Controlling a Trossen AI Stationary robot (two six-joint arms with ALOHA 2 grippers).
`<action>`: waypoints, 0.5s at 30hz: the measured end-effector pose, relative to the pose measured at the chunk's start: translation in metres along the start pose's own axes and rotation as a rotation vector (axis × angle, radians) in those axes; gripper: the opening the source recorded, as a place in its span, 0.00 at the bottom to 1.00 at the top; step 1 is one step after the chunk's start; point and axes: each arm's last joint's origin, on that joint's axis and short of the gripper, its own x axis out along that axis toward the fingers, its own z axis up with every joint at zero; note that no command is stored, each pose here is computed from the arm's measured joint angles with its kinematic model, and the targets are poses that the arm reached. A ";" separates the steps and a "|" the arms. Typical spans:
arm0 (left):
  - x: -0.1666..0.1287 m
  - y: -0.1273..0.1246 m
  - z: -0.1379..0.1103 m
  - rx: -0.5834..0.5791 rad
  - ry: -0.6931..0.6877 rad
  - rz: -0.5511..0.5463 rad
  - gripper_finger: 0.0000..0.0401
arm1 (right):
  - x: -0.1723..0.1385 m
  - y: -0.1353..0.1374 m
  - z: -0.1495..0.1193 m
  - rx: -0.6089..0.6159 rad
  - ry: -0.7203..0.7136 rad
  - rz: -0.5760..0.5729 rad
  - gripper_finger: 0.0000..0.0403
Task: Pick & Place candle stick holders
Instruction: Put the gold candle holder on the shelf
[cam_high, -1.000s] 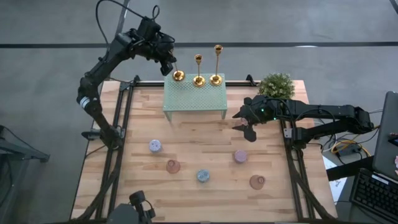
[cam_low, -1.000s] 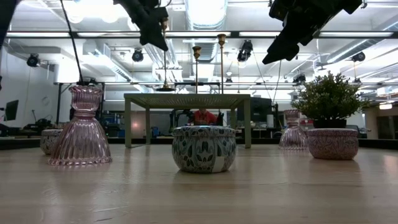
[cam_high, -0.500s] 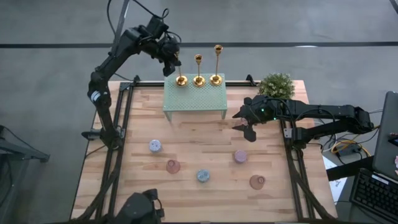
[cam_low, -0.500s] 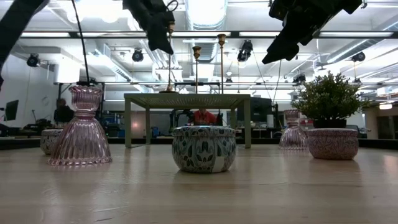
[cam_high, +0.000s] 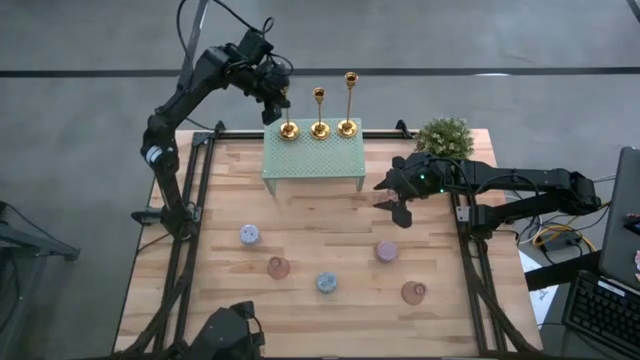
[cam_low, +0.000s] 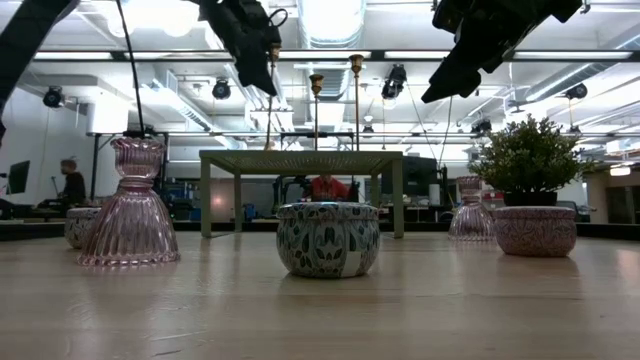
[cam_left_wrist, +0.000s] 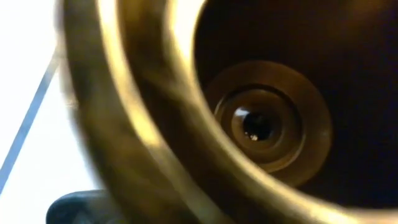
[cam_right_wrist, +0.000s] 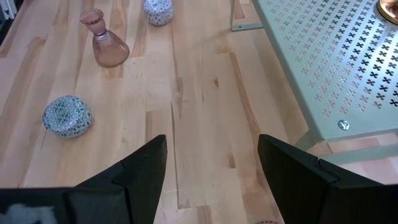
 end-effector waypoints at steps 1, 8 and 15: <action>0.000 0.000 0.000 0.000 0.000 0.000 0.05 | 0.000 0.000 0.000 0.001 0.000 0.000 0.61; 0.006 0.002 -0.004 -0.008 0.029 0.008 0.05 | 0.000 0.000 0.000 0.001 0.000 0.000 0.61; 0.012 0.002 -0.008 -0.013 0.035 0.001 0.05 | 0.000 0.000 0.000 0.001 0.000 0.000 0.61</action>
